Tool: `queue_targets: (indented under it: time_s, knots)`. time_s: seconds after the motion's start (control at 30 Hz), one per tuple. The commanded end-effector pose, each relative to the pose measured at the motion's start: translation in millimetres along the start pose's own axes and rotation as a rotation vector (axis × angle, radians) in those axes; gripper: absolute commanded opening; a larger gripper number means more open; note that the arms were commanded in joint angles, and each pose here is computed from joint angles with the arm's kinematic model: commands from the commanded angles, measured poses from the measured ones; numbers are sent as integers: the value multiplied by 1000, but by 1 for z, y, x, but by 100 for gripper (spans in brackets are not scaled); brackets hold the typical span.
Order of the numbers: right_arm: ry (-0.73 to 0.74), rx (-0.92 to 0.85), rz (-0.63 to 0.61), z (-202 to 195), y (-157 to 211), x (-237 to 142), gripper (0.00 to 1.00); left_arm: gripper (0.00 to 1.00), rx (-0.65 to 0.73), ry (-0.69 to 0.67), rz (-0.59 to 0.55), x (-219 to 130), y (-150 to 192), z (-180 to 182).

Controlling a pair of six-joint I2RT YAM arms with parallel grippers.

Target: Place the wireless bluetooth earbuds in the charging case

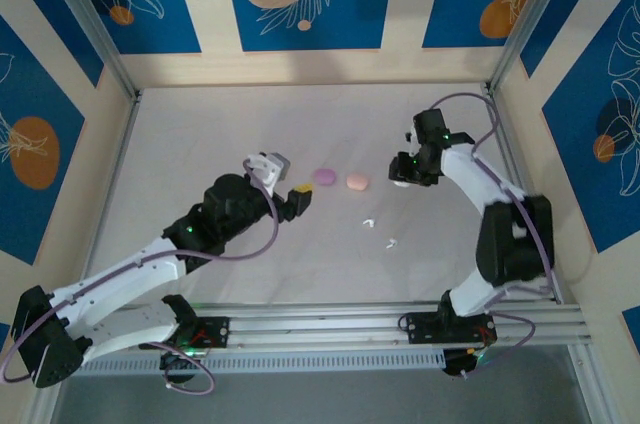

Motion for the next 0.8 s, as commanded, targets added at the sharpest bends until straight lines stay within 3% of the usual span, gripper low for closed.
queue_targets:
  time_s: [0.0, 0.2, 0.4, 0.5, 0.77]
  knots:
    - [-253, -259, -115, 48, 15, -45, 46, 79, -132, 20, 34, -2, -9, 11]
    - [-433, -741, -320, 95, 60, -96, 43, 74, -264, 115, -26, -3, -26, 18]
    - [-517, -1109, -448, 113, 98, -112, 42, 69, -269, 240, -94, -3, -42, 10]
    - [-536, -1202, -506, 116, 107, -115, 42, 65, -260, 325, -106, 1, -46, 2]
    - [-522, -1247, -539, 120, 111, -117, 42, 61, -273, 500, -99, 12, -49, -14]
Point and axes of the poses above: each hand's point on the last joint's axis, 136 mm out from that joint toward the fingers, its own x axis out along the fingers, its own z axis along the line the jaws close on, y = z × x, the point moved 7 cm from there along -x, back along the fingers, and after that the axes turned 15 degrees about x, right-handed, at the moved point
